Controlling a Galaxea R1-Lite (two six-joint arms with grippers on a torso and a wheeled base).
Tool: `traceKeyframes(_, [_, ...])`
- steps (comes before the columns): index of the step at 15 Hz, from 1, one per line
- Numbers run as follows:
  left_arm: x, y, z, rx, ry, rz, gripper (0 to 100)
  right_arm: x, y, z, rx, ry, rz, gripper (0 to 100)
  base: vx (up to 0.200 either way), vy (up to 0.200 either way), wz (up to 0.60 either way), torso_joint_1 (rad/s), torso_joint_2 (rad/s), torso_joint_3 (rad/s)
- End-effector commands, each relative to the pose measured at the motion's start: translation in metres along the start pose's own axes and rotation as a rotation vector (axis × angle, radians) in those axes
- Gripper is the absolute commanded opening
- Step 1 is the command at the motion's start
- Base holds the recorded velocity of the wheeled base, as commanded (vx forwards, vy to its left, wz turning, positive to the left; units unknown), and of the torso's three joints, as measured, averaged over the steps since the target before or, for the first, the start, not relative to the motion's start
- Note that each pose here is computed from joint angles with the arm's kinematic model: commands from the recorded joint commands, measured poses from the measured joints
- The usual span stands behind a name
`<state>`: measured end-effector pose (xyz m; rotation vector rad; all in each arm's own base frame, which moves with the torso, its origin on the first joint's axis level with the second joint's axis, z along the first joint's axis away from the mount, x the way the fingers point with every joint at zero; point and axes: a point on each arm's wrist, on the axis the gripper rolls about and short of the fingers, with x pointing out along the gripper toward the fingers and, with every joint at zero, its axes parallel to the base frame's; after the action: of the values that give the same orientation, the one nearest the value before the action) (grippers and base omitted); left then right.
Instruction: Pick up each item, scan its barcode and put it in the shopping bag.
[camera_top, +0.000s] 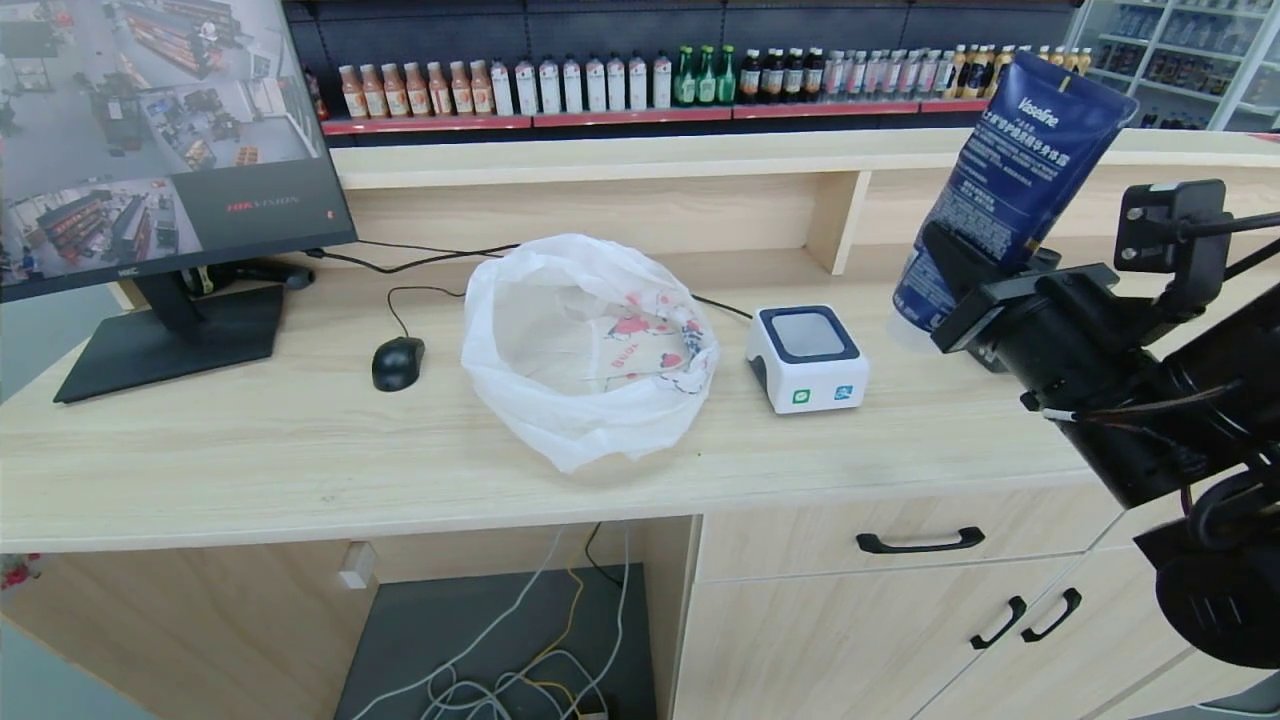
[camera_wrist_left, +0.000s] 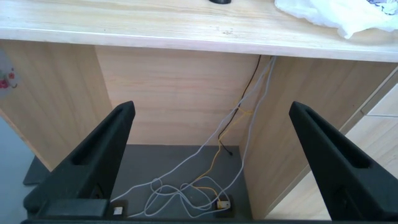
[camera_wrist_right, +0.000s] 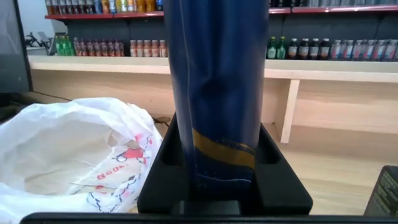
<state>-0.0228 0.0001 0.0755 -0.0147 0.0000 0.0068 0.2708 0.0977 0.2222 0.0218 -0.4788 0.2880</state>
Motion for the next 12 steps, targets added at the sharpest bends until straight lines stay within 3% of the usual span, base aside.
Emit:
traceKeyframes(1, [0.0, 0.0, 0.0, -0.001, 0.0, 0.001, 100, 0.0028, -0.0039, 0.0027, -0.004, -0.016, -0.013, 0, 0.0, 0.2, 0.0, -0.002, 0.0, -0.002])
traceKeyframes(12, [0.0, 0.0, 0.0, 0.001, 0.0, 0.001, 100, 0.0066, -0.0096, 0.0044, -0.009, -0.031, -0.027, 0, 0.0, 0.2, 0.0, 0.001, 0.0, 0.002])
